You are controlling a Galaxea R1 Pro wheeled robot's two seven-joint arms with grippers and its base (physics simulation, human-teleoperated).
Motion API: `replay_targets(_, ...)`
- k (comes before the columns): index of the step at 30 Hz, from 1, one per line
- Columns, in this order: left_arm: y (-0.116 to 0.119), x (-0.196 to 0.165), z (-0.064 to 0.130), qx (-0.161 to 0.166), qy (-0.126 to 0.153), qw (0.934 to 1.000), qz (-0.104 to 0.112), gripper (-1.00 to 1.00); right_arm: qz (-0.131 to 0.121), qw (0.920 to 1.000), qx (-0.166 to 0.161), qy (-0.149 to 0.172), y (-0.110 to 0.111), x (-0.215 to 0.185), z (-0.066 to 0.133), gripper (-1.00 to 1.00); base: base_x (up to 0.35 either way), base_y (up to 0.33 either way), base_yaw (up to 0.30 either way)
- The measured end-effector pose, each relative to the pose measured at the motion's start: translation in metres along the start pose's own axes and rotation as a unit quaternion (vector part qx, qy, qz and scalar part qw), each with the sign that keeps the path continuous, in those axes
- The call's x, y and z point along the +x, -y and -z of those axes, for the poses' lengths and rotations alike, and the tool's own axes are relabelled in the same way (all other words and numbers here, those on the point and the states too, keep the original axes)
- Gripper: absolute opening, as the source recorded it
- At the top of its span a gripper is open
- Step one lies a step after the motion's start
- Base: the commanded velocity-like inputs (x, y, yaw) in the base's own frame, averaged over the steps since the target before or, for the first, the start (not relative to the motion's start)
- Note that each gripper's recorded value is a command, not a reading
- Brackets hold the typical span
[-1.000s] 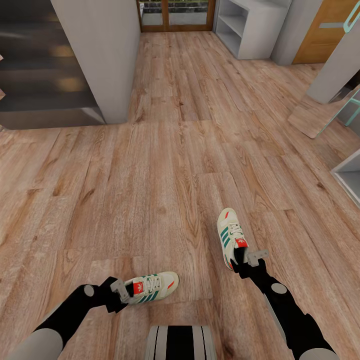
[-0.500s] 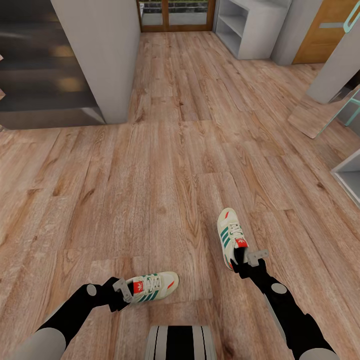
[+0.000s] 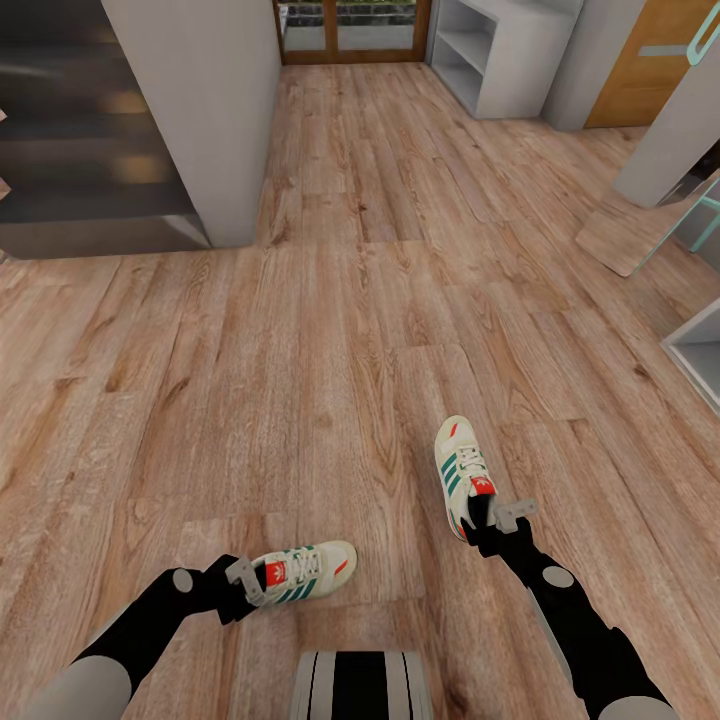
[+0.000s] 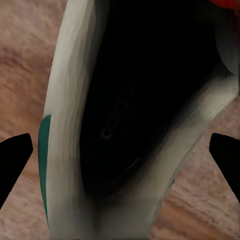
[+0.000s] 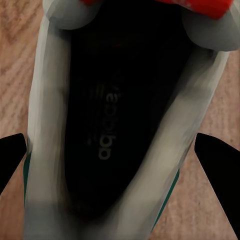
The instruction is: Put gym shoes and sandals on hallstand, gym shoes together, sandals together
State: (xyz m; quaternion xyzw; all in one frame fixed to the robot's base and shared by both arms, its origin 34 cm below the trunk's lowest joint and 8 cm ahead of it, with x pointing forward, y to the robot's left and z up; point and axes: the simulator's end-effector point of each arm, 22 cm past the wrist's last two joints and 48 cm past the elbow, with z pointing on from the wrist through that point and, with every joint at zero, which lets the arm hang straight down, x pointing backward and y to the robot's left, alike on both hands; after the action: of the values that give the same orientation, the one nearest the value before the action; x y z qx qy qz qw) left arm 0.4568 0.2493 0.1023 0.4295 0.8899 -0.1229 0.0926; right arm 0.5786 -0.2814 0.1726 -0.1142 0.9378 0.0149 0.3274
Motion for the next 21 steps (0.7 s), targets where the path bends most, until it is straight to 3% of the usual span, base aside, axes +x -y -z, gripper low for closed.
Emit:
replay_targets(10, 0.0014, 0.0001, 0.0002, 0.001, 0.003, 1.0, -0.002, -1.0, 0.0, 1.0, 0.0, 0.0, -0.0001, -0.0001, 0.0, -1.0, 0.0, 0.0, 0.0)
replay_targets(21, -0.0025, 0.0057, 0.0025, -0.001, 0.003, 0.9999, 0.011, -1.0, 0.0, 1.0, 0.0, 0.0, 0.0, -0.0001, 0.0, -1.0, 0.0, 0.0, 0.0)
